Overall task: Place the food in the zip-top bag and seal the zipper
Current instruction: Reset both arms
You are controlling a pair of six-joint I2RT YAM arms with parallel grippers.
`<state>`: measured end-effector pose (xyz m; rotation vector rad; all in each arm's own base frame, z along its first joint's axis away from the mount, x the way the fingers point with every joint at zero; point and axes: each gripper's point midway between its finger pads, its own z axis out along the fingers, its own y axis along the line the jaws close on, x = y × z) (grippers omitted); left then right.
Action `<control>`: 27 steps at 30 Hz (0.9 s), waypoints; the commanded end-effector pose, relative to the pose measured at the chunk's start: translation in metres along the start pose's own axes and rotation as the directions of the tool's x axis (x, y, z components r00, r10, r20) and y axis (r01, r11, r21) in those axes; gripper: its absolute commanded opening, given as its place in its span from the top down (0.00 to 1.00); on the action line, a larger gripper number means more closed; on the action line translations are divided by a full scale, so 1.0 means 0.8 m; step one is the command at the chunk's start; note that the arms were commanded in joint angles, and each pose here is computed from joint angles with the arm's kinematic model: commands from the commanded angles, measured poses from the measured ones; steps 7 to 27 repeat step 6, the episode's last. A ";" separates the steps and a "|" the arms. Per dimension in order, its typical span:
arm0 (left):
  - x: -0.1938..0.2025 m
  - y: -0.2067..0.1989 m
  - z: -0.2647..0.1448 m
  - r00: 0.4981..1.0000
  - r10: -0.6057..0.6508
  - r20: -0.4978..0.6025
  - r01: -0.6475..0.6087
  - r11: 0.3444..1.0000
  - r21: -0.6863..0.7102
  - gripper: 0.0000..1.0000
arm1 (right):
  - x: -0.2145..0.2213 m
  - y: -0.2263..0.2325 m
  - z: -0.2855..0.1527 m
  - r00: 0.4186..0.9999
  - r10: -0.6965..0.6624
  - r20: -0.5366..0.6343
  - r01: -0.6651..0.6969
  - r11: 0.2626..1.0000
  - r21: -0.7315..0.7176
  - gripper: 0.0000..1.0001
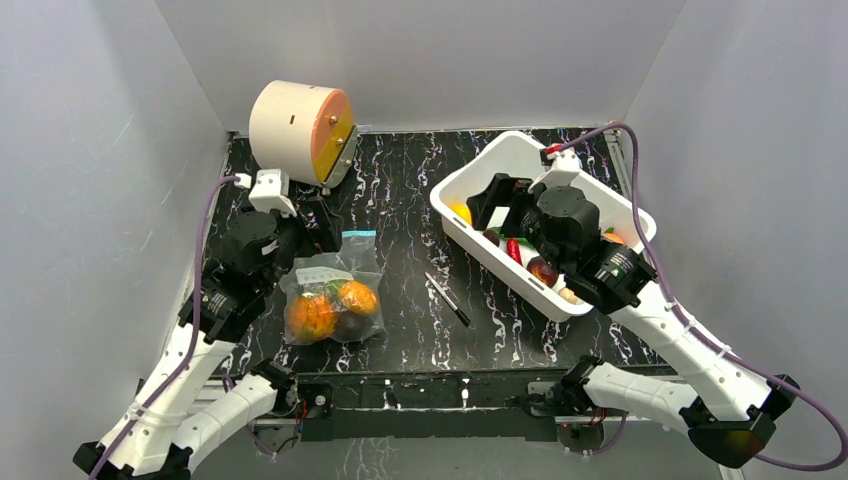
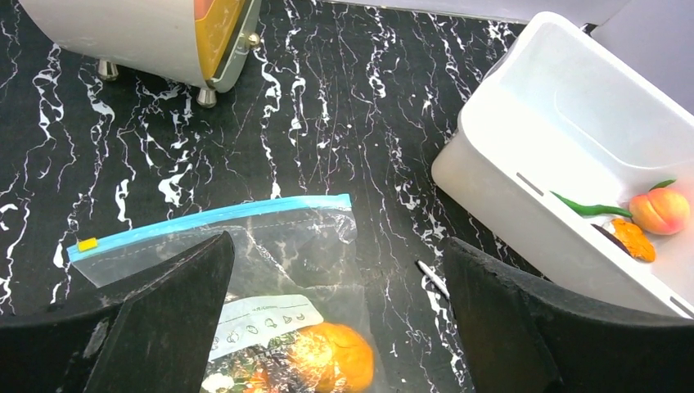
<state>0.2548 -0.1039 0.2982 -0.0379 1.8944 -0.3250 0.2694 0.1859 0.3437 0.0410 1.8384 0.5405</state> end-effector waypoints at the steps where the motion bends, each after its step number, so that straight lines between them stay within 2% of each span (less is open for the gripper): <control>1: 0.007 0.003 0.008 1.000 0.000 -0.016 0.000 1.000 -0.019 0.02 | -0.018 -0.001 -0.005 0.996 0.065 0.066 -0.066 0.998 0.005 0.02; 6: 0.007 0.013 0.006 0.998 0.047 -0.029 -0.049 0.997 -0.055 0.02 | -0.008 -0.001 -0.002 0.996 0.074 0.052 -0.074 0.997 -0.001 0.02; 27: 0.007 0.013 0.006 0.998 0.047 -0.029 -0.049 0.997 -0.055 0.02 | -0.008 -0.001 -0.002 0.996 0.074 0.052 -0.074 0.997 -0.001 0.02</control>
